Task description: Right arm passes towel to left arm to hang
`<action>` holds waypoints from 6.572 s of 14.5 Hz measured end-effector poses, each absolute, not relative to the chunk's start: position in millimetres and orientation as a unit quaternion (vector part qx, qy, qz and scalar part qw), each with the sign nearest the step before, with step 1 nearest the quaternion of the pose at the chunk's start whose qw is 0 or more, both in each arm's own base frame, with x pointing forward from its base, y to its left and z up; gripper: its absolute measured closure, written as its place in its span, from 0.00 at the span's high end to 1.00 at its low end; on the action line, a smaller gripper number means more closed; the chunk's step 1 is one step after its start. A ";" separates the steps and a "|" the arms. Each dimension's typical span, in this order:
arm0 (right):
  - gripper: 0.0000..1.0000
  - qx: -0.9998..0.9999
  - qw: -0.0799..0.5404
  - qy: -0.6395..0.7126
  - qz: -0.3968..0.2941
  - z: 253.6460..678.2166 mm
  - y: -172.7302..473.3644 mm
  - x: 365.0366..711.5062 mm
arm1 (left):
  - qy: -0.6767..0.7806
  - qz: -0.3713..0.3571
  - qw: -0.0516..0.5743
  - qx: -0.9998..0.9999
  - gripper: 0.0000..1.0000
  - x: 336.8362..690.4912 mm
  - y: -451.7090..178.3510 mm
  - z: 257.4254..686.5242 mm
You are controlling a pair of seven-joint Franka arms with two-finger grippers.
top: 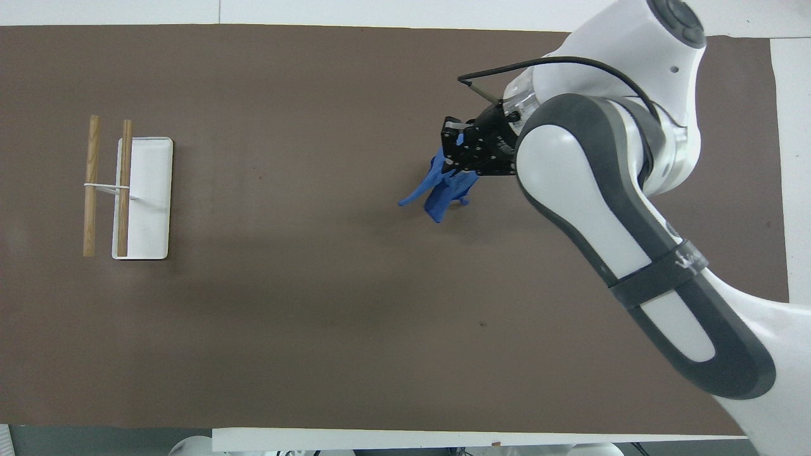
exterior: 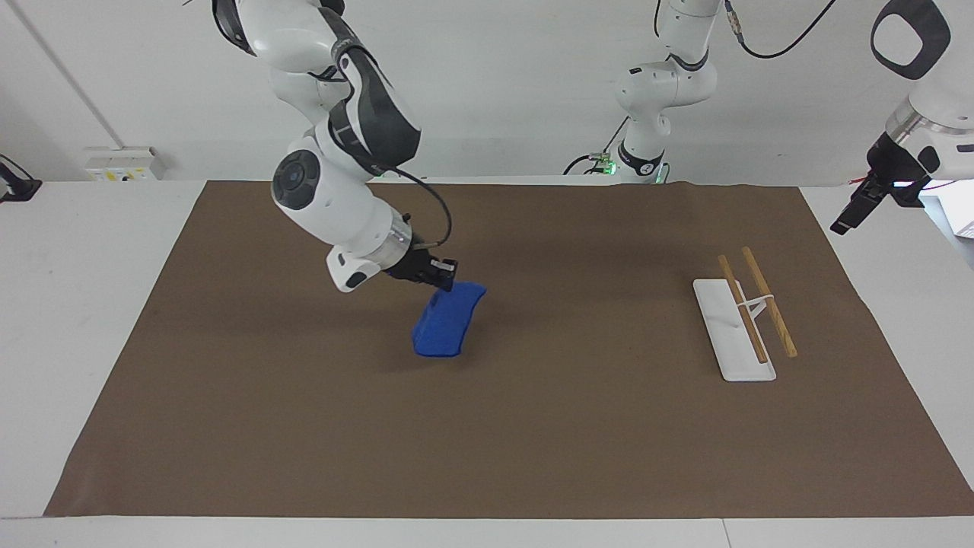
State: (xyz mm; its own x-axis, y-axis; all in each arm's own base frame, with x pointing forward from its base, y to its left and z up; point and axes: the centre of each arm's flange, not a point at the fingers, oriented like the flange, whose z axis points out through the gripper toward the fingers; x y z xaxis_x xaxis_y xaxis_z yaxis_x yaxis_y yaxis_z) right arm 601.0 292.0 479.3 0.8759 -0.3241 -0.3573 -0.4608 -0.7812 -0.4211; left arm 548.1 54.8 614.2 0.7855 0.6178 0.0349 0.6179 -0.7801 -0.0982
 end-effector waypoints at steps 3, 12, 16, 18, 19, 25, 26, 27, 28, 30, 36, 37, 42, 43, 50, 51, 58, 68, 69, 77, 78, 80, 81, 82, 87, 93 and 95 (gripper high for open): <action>0.05 -0.890 0.311 0.306 0.131 490.2 371.6 579.2 | -0.285 -0.002 0.051 -0.957 1.00 550.8 7.8 614.2; 0.05 -0.801 0.397 0.405 0.192 488.3 478.0 514.4 | -0.399 -0.028 -0.003 -0.916 1.00 519.7 -101.7 549.0; 0.05 -0.792 0.414 0.410 0.180 492.0 501.5 494.8 | -0.445 -0.031 -0.009 -0.895 1.00 483.2 -137.5 522.8; 0.05 -0.792 0.414 0.411 0.180 491.1 501.8 494.3 | -0.455 -0.030 -0.011 -0.890 1.00 474.1 -151.1 512.6; 0.05 -0.792 0.413 0.412 0.179 490.7 501.0 495.1 | -0.456 -0.027 -0.007 -0.890 1.00 471.2 -154.3 507.2; 0.05 -0.792 0.413 0.413 0.178 489.8 499.0 497.1 | -0.458 -0.015 -0.004 -0.889 0.91 464.2 -154.2 494.2; 0.05 -0.792 0.412 0.414 0.178 488.7 498.9 496.9 | -0.459 -0.012 -0.007 -0.888 0.76 462.9 -155.6 494.2; 0.05 -0.792 0.411 0.414 0.179 487.3 498.8 496.6 | -0.458 -0.011 -0.010 -0.889 0.64 461.6 -158.0 494.4; 0.05 -0.793 0.410 0.415 0.179 486.1 498.7 496.3 | -0.456 -0.011 -0.011 -0.890 0.54 460.6 -160.6 494.9; 0.05 -0.793 0.408 0.415 0.180 484.3 498.6 495.8 | -0.453 -0.010 -0.014 -0.892 0.29 459.0 -165.2 495.5; 0.05 -0.793 0.407 0.416 0.180 482.8 498.4 495.5 | -0.451 -0.010 -0.016 -0.892 0.02 458.3 -167.4 495.8; 0.05 -0.793 0.407 0.416 0.180 482.7 498.3 495.6 | -0.451 -0.010 -0.016 -0.892 0.02 458.3 -167.4 495.9; 0.37 -0.828 0.404 0.368 0.124 483.0 482.5 511.5 | -0.452 -0.011 -0.017 -0.892 0.02 458.6 -167.2 496.1; 0.48 -0.846 0.397 0.344 0.093 482.7 469.0 523.8 | -0.452 -0.011 -0.017 -0.892 0.02 458.8 -166.9 496.1; 1.00 -0.971 0.214 0.097 -0.047 455.7 307.6 614.6 | -0.425 -0.036 -0.033 -0.904 0.02 473.6 -165.0 523.7; 1.00 -0.983 0.164 0.062 -0.054 451.2 275.4 624.6 | -0.400 -0.047 -0.023 -0.915 0.02 479.2 -163.0 531.5; 1.00 -0.999 -0.001 -0.033 -0.023 528.2 104.2 619.1 | -0.316 -0.103 0.018 -0.943 0.02 547.4 -73.5 565.7; 1.00 -0.997 -0.029 0.046 0.054 636.5 -69.9 532.9 | -0.296 -0.159 0.068 -0.939 0.02 564.1 42.0 549.8; 1.00 -0.997 -0.028 0.048 0.050 629.0 -72.5 535.0 | -0.292 -0.161 0.067 -0.941 0.02 561.4 46.5 538.7; 1.00 -0.997 -0.027 0.041 0.053 613.9 -66.9 534.7 | -0.291 -0.133 0.073 -0.945 0.04 540.8 79.3 468.7; 1.00 -0.997 -0.027 0.040 0.053 614.3 -66.0 534.2 | -0.295 -0.127 0.074 -0.944 0.04 536.9 84.6 459.8; 1.00 -0.997 -0.027 0.039 0.053 614.0 -64.6 534.0 | -0.304 -0.124 0.075 -0.942 0.07 532.3 96.8 451.8; 1.00 -0.997 -0.027 0.038 0.053 613.8 -64.3 534.0 | -0.308 -0.126 0.075 -0.940 0.12 531.7 101.6 452.9; 1.00 -0.997 -0.027 0.038 0.053 613.8 -64.2 534.0 | -0.311 -0.127 0.075 -0.939 0.22 531.2 104.7 453.9; 1.00 -0.998 -0.027 0.038 0.051 615.5 -64.2 533.2 | -0.296 -0.089 0.084 -0.947 0.84 528.6 79.4 459.3; 1.00 -0.998 -0.027 0.041 0.050 616.7 -66.5 532.2 | -0.203 -0.007 0.057 -0.977 1.00 531.7 37.6 541.2; 1.00 -0.998 -0.027 0.040 0.050 616.9 -66.4 532.0 | -0.128 0.026 0.050 -0.990 1.00 531.1 35.0 556.4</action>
State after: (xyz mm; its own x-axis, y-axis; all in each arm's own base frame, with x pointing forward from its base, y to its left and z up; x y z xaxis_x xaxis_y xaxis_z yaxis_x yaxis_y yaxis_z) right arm 532.0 -66.4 616.9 0.9917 -0.0834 -0.0977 -0.0781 -0.9953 0.0571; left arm 531.1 35.0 556.4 0.9660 0.2555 -0.0390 0.2503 -0.9623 -0.1063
